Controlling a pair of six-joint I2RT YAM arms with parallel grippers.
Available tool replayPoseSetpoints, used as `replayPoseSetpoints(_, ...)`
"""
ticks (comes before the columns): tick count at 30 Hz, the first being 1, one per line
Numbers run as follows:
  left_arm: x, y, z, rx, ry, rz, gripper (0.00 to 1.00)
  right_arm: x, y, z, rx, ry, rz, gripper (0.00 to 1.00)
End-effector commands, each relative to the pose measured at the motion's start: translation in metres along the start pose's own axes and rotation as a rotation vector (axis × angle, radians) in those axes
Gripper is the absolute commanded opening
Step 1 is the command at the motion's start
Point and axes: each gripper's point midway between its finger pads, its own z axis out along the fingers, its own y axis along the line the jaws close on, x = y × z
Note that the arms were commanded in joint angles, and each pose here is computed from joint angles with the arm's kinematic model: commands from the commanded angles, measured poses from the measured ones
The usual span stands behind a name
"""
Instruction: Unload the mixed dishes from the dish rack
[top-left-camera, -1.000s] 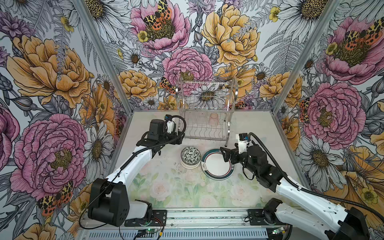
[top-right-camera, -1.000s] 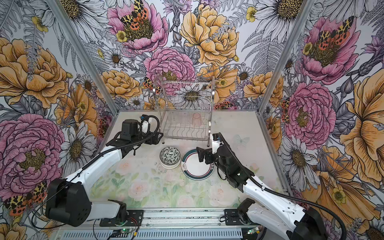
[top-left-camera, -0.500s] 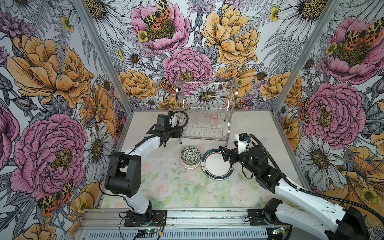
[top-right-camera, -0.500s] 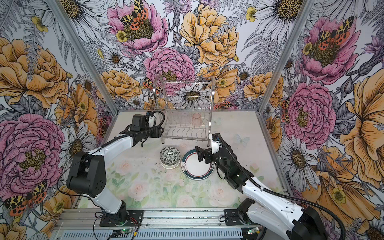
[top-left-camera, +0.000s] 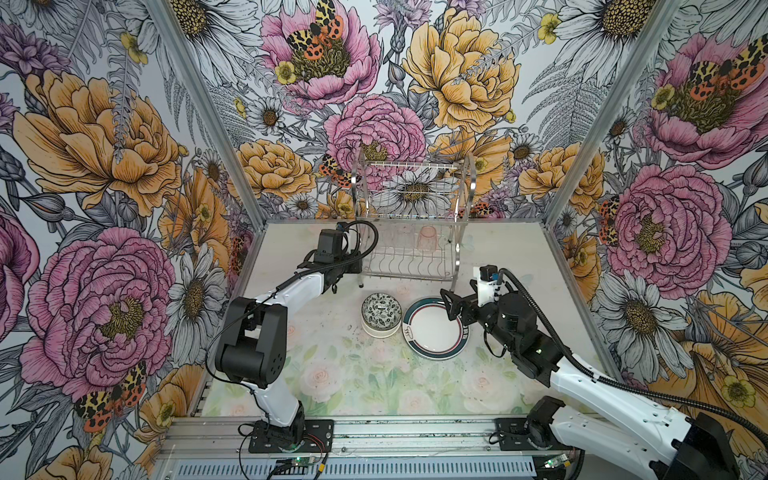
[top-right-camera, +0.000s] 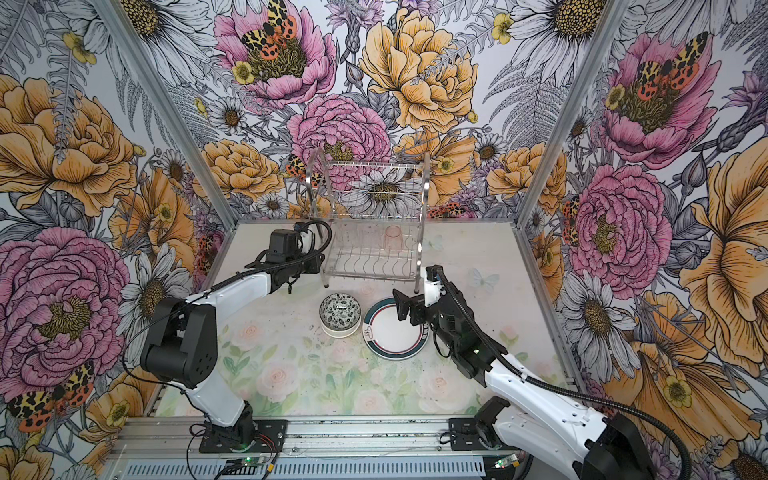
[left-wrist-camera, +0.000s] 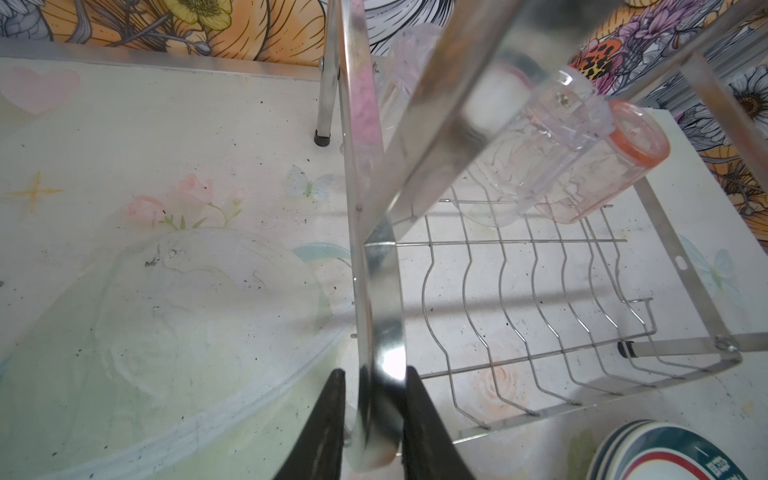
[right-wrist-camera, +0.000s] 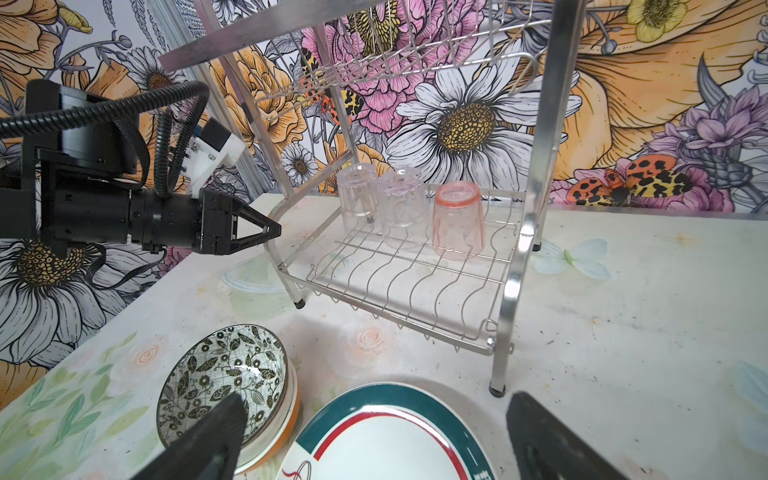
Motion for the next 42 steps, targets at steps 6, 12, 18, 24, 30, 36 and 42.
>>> replayPoseSetpoints(6,0.001,-0.006,-0.007,-0.018,-0.032,-0.013,0.17,-0.007,-0.004,-0.004,0.026,-0.039,-0.027,1.00)
replayPoseSetpoints(12,0.003,-0.013,-0.017,-0.005,-0.045,-0.023,0.10,-0.003,-0.011,-0.007,0.056,-0.034,-0.082,1.00)
replayPoseSetpoints(18,0.009,-0.017,-0.026,-0.006,-0.051,-0.040,0.08,0.005,-0.018,-0.004,0.084,-0.032,-0.135,1.00)
replayPoseSetpoints(24,0.014,-0.020,-0.028,-0.001,-0.050,-0.050,0.08,0.008,-0.015,0.010,0.074,-0.031,-0.246,1.00)
replayPoseSetpoints(30,0.013,-0.026,-0.028,0.008,-0.064,-0.058,0.08,0.005,-0.006,0.043,0.045,-0.097,-0.348,1.00)
replayPoseSetpoints(36,0.010,-0.029,-0.030,0.022,-0.087,-0.092,0.08,0.007,-0.005,0.086,0.035,-0.107,-0.385,0.98)
replayPoseSetpoints(42,0.013,-0.032,-0.027,0.039,-0.083,-0.088,0.08,0.004,-0.017,0.118,0.037,-0.095,-0.374,0.96)
